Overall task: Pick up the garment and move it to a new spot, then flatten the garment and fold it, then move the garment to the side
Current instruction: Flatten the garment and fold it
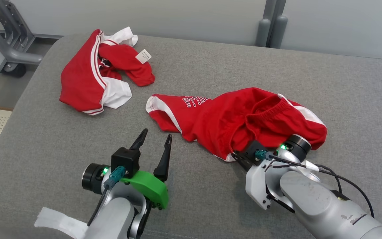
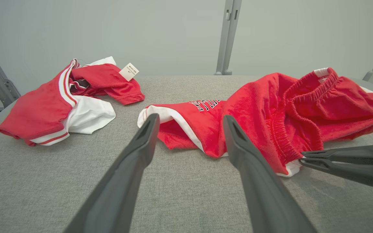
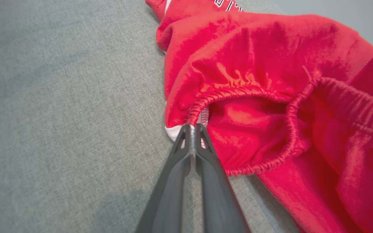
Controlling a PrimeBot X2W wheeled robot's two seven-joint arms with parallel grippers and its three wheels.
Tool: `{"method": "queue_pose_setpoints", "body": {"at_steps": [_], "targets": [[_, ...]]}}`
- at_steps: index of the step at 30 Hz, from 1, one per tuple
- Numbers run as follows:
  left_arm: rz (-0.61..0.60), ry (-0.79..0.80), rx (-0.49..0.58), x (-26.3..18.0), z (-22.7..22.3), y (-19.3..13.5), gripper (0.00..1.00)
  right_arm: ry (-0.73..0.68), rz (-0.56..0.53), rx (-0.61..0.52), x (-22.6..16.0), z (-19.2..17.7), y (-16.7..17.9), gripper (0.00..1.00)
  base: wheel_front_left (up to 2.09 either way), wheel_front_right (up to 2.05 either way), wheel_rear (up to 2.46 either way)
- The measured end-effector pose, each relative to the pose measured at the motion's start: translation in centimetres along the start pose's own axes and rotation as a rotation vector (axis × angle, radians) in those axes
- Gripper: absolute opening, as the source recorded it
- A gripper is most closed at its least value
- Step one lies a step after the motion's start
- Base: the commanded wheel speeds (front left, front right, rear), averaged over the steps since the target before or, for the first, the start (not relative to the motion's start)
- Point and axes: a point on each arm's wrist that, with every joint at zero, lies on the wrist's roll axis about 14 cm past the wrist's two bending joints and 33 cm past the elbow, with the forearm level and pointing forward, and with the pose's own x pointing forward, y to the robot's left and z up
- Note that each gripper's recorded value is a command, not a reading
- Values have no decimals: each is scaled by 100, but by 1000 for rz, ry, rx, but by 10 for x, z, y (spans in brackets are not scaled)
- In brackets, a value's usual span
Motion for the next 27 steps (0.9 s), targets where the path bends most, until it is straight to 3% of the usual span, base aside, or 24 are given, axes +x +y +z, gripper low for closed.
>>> {"method": "queue_pose_setpoints", "body": {"at_steps": [9,18,27], "targets": [[21,3,-13,-7,-3,5,100,-167,-120,75,-13,38,-38,0,0,0,0],[-5,13,-17,-9,-8,-2,100,-313,-351,241,-61,56,-108,0,0,0,0],[-81,62,-37,-6,-25,-29,100,-360,-513,387,-111,34,-139,0,0,0,0]]}}
